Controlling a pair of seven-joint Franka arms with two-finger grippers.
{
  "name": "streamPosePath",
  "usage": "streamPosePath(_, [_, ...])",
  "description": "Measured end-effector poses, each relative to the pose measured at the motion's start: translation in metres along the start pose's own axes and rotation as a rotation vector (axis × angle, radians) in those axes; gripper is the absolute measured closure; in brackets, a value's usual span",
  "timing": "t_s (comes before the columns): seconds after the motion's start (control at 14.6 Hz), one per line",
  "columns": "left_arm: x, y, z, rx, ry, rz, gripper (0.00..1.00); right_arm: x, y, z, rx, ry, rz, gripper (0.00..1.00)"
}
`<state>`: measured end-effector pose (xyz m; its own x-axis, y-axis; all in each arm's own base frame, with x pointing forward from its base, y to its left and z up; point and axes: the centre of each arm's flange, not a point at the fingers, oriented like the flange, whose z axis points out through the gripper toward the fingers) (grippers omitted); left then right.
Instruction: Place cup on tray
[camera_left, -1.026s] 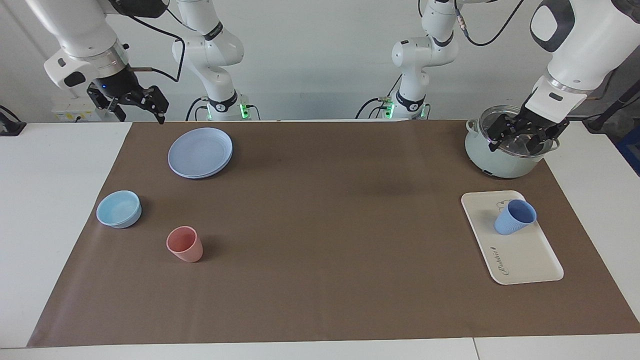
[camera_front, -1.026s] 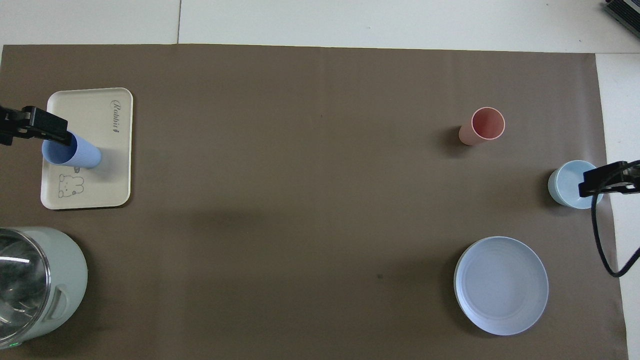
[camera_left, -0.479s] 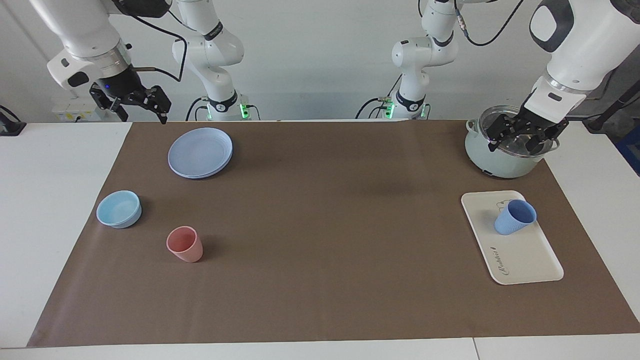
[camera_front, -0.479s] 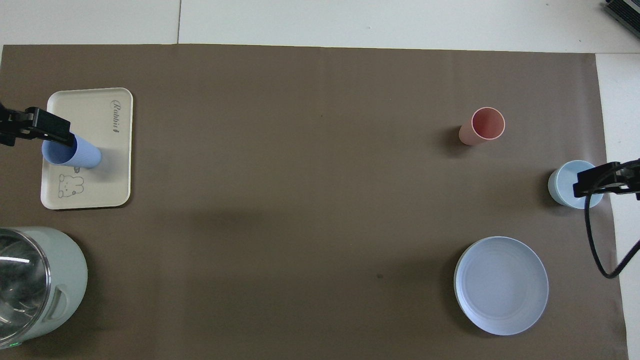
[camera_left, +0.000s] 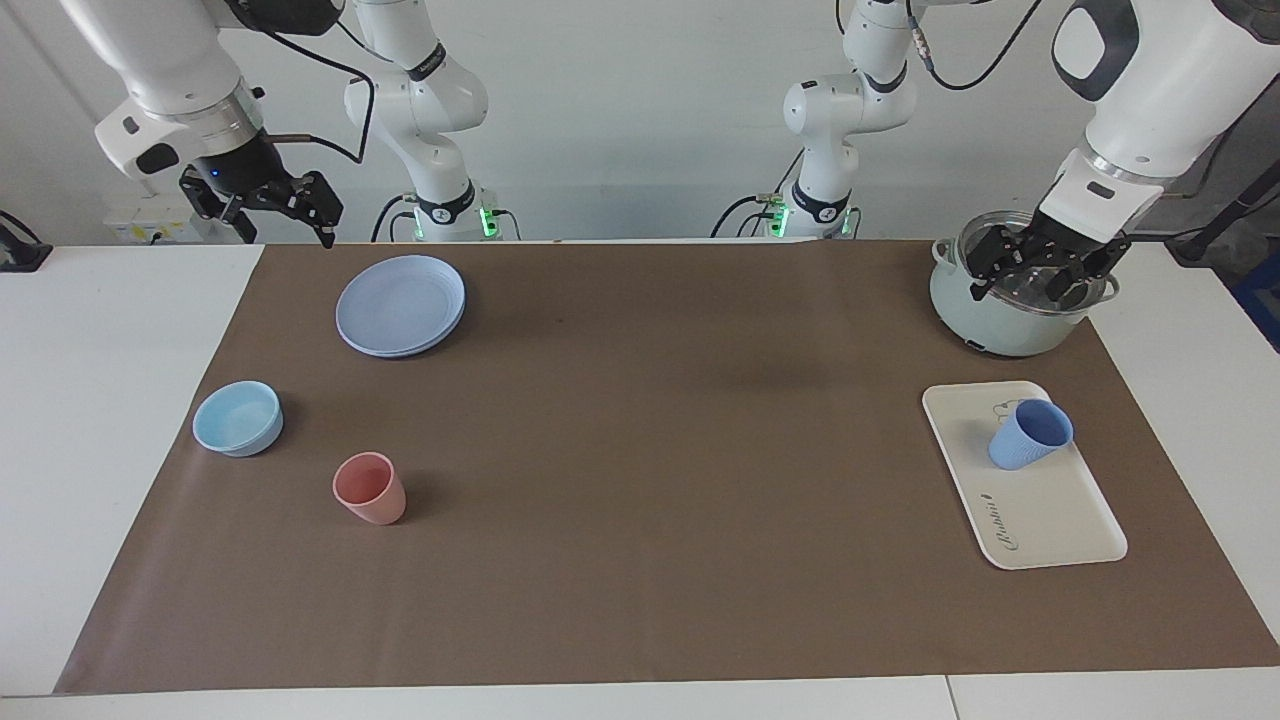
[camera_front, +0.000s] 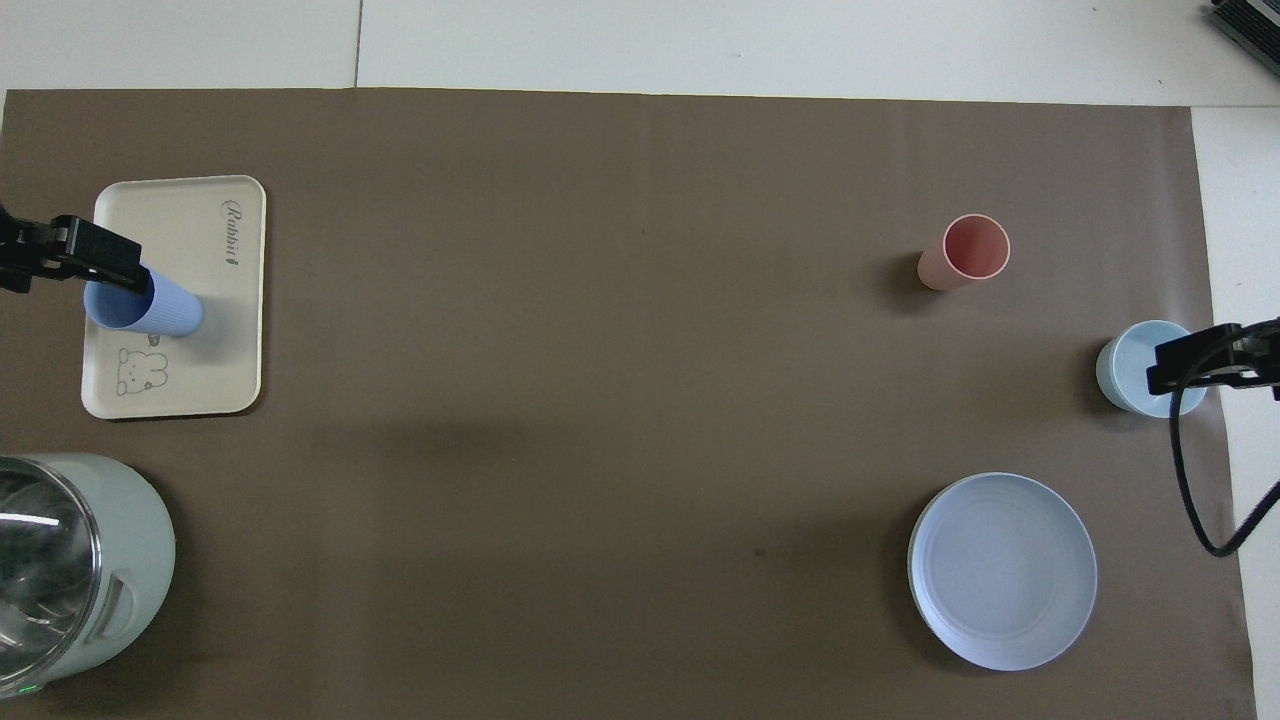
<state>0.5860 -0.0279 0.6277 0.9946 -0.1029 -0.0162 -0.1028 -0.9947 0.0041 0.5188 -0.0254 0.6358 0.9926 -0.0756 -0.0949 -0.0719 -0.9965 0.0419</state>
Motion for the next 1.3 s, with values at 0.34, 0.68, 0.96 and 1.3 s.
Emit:
streamPosePath(0.34, [-0.012, 0.009, -0.023, 0.007, 0.039, 0.057, 0.0, 0.0, 0.003, 0.0, 0.0, 0.0, 0.005, 0.0])
streamPosePath(0.68, [-0.015, 0.009, -0.027, 0.009, 0.047, 0.068, 0.0, 0.0, 0.005, 0.0, 0.001, 0.0, 0.009, 0.0])
streamPosePath(0.96, [-0.015, 0.009, -0.027, 0.009, 0.045, 0.07, 0.0, 0.001, 0.005, 0.0, 0.001, 0.007, 0.009, 0.0])
streamPosePath(1.3, [-0.015, 0.008, -0.026, 0.009, 0.043, 0.069, 0.0, 0.003, 0.005, -0.002, 0.002, 0.026, 0.009, 0.0])
